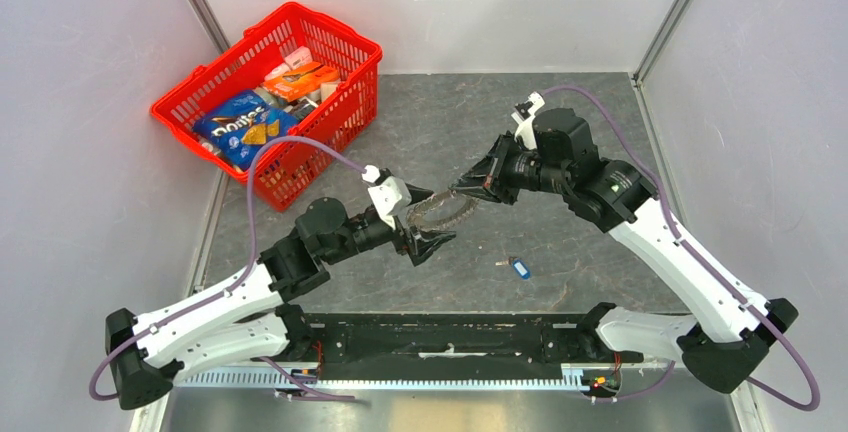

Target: Put the keys on the keyring

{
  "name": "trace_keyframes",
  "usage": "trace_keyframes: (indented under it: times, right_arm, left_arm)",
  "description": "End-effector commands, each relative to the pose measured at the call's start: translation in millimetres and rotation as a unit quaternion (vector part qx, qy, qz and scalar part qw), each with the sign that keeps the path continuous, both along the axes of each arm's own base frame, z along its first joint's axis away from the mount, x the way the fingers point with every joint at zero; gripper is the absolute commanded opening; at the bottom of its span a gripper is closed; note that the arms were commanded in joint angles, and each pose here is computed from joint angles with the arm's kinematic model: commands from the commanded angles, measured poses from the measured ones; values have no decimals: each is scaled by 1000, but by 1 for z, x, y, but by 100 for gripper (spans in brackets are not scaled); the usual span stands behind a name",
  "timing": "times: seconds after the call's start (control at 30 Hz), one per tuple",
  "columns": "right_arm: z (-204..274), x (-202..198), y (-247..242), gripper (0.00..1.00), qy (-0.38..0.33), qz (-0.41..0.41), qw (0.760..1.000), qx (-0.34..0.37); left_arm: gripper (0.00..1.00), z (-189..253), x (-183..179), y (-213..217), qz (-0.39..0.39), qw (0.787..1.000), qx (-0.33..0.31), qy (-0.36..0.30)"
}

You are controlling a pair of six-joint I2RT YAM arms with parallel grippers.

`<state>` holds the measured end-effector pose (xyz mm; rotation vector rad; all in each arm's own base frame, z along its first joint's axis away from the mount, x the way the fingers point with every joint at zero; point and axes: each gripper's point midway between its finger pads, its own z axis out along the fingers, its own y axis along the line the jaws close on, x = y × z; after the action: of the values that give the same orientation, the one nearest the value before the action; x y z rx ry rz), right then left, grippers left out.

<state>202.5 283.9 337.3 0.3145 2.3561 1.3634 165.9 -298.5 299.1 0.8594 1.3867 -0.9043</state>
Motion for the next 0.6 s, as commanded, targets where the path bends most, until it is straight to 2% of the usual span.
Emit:
trace_keyframes:
  times: [0.0, 0.1, 0.17, 0.37, 0.47, 0.57]
  right_arm:
    - [44, -20, -1, 5, -45, 40, 997, 45]
    - [46, -24, -3, 5, -48, 47, 997, 47]
    - [47, -27, -3, 5, -49, 51, 996, 48]
    - [49, -33, -4, 5, -51, 63, 995, 51]
    - [49, -35, -5, 5, -52, 64, 995, 52]
    - [50, -37, -6, 5, -53, 67, 995, 54]
  left_arm:
    - [92, 35, -2, -8, -26, 997, -21, -64]
    - [85, 35, 0, -11, -27, 997, -17, -64]
    - [77, 36, -1, -13, -34, 997, -14, -65]
    - [39, 39, -4, -17, -46, 997, -10, -67]
    - [30, 41, -5, -17, -48, 996, -12, -68]
    - [5, 43, -5, -17, -50, 996, -12, -69]
